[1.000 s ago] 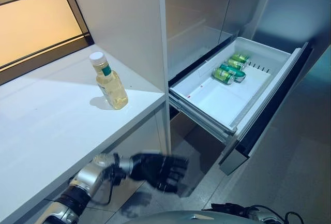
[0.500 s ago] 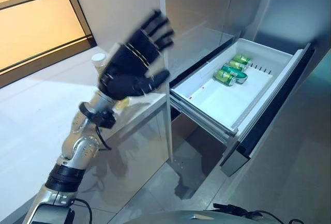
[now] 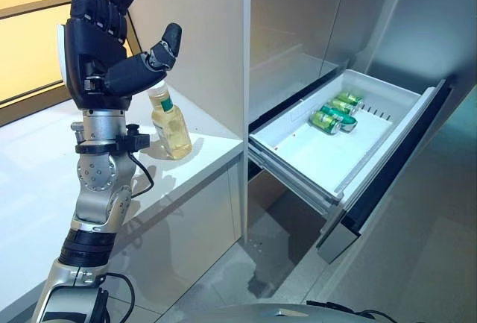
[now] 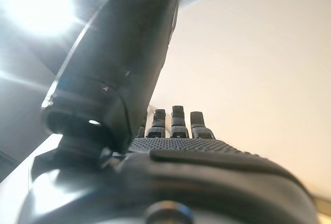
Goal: Put drinks into fridge and close the fridge
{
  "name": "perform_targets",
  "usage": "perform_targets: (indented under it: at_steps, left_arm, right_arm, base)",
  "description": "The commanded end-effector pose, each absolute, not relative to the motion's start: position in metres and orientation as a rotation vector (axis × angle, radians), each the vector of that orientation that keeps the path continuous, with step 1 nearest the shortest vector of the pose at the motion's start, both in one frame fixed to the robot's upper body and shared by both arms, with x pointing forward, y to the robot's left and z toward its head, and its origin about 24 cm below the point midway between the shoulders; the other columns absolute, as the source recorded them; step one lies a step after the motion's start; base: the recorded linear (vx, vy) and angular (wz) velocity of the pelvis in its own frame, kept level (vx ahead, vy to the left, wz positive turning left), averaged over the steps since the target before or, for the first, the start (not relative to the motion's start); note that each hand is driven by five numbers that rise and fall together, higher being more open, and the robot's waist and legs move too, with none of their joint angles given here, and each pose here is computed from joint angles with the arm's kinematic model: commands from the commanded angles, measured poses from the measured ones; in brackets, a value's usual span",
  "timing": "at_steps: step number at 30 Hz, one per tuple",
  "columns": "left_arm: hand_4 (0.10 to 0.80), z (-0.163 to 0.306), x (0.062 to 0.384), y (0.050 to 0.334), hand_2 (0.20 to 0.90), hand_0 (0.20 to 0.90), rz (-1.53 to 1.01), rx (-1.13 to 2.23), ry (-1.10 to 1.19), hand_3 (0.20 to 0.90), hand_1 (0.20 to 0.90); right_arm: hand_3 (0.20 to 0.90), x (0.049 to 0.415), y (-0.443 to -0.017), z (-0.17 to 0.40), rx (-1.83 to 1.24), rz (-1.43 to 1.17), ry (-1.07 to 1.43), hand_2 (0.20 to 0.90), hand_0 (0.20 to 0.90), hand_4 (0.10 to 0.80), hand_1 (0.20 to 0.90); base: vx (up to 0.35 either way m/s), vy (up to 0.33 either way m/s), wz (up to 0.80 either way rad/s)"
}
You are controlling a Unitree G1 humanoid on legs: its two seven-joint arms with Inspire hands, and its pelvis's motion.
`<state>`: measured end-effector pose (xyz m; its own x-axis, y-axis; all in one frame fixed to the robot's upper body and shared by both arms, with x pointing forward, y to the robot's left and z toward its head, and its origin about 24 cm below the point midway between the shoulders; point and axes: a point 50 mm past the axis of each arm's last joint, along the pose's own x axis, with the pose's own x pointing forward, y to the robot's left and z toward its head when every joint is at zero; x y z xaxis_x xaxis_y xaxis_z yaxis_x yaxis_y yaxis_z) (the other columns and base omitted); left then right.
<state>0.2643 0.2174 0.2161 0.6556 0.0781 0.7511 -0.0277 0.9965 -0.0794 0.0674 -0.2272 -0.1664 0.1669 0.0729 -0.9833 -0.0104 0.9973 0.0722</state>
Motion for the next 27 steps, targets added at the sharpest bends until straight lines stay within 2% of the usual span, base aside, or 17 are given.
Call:
perform_targets:
  at_steps: [1,11,27]
  left_arm:
    - [0.800,0.245,0.268,0.222,0.900,0.900,0.136,-0.022,-0.975,0.900,0.900]
    - [0.800,0.217,0.288,0.234,0.900,0.900,0.240,0.012,-0.783,0.900,0.900]
    - [0.800,0.183,0.303,0.238,0.900,0.900,0.244,0.061,-0.588,0.900,0.900]
  right_arm:
    - [0.900,0.049,-0.229,-0.169,0.031,0.075,1.499,0.900,0.900,0.800,0.900]
    - [0.900,0.056,-0.229,-0.168,0.025,0.065,1.511,0.900,0.900,0.800,0.900]
    - [0.900,0.058,-0.230,-0.167,0.021,0.066,1.520,0.900,0.900,0.800,0.900]
  base:
    - [0.000,0.000,0.00]
    - [0.000,0.000,0.00]
    - [0.000,0.000,0.00]
